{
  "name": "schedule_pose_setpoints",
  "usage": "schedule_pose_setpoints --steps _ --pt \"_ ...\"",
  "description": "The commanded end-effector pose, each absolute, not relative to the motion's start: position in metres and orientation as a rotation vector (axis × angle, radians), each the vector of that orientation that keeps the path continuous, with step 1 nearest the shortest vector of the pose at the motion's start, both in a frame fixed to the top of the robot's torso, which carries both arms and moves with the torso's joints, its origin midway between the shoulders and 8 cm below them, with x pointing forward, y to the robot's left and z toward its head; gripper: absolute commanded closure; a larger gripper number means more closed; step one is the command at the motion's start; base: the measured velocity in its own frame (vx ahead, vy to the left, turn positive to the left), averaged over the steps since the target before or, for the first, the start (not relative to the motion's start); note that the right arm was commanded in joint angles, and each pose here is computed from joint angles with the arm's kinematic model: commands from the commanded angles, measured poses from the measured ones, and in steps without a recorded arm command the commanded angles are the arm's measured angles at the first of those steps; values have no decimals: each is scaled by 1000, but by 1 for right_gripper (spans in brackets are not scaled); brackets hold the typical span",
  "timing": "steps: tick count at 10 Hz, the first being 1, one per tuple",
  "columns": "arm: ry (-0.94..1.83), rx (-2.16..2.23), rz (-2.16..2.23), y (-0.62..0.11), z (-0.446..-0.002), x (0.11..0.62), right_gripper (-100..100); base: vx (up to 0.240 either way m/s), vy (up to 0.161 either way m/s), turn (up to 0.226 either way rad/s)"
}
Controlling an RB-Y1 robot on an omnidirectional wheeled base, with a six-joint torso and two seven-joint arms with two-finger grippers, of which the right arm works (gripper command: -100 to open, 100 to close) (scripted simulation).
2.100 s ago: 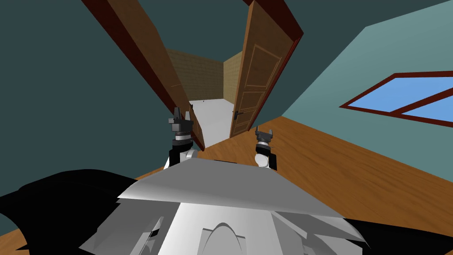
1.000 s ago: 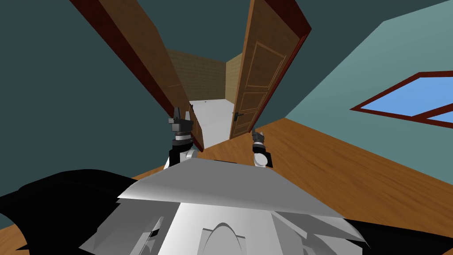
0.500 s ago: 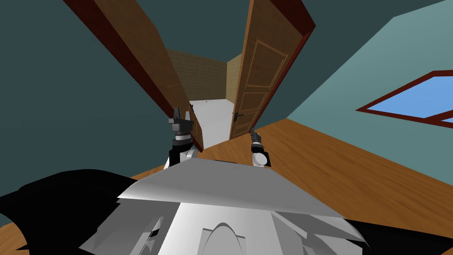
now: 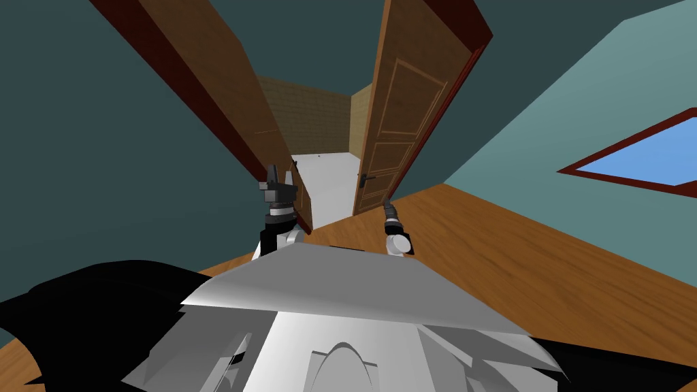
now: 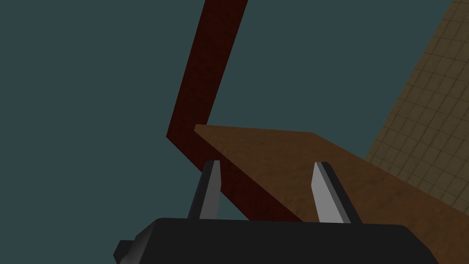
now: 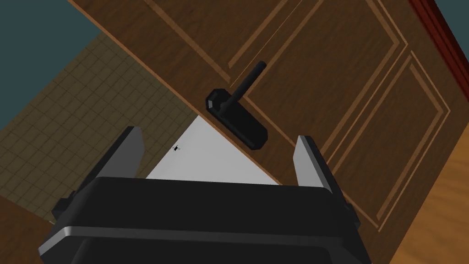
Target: Push the door open
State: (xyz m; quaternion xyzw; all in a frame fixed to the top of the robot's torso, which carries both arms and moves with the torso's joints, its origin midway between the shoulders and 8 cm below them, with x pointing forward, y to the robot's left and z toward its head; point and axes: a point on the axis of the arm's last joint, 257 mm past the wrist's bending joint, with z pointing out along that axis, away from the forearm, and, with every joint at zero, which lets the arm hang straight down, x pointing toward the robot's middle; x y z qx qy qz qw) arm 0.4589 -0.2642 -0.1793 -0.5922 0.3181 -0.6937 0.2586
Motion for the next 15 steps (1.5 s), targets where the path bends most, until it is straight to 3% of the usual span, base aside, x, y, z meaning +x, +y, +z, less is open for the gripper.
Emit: schedule_pose_setpoints --steps 1,15 --pt "890 -1583 -1832 -260 -184 460 -100 43 -34 22" --pt "1217 -1243 -1175 -207 -235 470 -100 44 -47 37"
